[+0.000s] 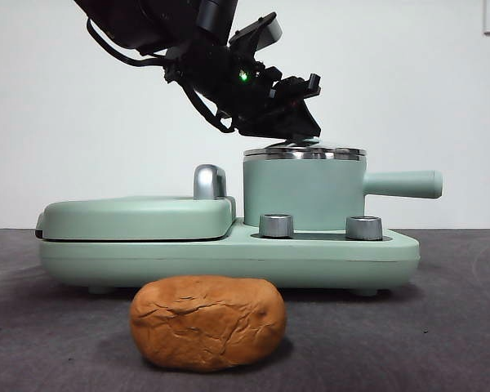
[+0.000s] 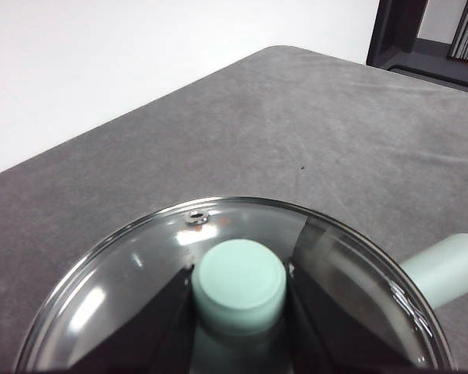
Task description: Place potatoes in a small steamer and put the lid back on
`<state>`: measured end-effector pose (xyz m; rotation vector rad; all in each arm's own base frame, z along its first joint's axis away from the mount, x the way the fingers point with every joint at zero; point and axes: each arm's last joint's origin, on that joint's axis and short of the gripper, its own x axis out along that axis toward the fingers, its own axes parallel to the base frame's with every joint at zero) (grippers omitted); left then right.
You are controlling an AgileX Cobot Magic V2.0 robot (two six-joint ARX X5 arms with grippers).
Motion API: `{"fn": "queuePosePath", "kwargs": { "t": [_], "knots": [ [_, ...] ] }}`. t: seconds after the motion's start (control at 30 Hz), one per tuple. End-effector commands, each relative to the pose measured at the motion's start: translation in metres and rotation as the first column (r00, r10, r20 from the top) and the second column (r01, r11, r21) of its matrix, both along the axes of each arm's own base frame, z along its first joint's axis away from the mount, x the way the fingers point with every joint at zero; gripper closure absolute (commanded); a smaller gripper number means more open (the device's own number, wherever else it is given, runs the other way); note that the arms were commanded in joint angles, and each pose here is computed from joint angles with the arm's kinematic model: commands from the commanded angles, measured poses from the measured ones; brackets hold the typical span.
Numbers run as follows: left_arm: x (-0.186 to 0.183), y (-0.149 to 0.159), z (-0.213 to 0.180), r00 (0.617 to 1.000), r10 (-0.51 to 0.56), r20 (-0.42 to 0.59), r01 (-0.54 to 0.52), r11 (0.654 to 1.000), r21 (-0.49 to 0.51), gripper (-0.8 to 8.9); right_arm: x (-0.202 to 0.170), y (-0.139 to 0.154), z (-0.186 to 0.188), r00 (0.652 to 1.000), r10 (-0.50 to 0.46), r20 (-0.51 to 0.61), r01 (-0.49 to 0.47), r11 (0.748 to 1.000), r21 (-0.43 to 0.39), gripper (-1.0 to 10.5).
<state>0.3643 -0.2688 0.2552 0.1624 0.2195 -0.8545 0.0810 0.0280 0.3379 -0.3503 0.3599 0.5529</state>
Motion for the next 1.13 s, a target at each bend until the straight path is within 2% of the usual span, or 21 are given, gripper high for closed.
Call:
{"fn": "queuePosePath", "kwargs": {
  "t": [0.03,0.2,0.3,0.53,0.8,0.97,1.13],
  "knots": [
    [-0.004,0.003,0.033,0.993,0.027,0.118,-0.023,0.999,-0.029,7.98,-0.001,0.000,0.004,1.000,-0.006,0.006,0.006,1.000,0.017,5.7],
    [-0.013,0.011,0.057,0.989,0.039,0.146,-0.032,0.998,-0.049,7.98,-0.001,0.000,0.004,1.000,-0.006,0.005,0.006,1.000,0.017,5.7],
    [-0.023,0.018,0.070,0.991,0.038,0.128,-0.033,0.999,-0.036,7.98,-0.001,0.000,0.004,1.000,-0.006,0.004,0.006,1.000,0.017,5.7],
    [-0.061,0.045,0.097,0.998,0.038,-0.057,-0.034,0.996,0.080,7.98,-0.001,0.000,0.004,1.000,-0.005,0.004,0.005,1.000,0.018,5.7],
    [-0.106,0.078,0.130,0.990,0.056,-0.128,-0.040,0.991,0.125,7.97,-0.001,0.002,0.005,0.999,0.052,0.004,-0.052,0.998,0.034,5.7],
    [-0.132,0.099,0.132,0.985,0.114,-0.129,-0.093,0.983,0.156,7.97,0.000,0.004,0.004,0.994,0.112,-0.004,-0.112,0.993,0.047,5.7],
    [-0.163,0.126,0.111,0.969,0.199,-0.146,-0.174,0.971,0.165,7.97,0.010,0.010,0.002,0.985,0.172,-0.029,-0.171,0.985,0.036,5.7]
  ]
}}
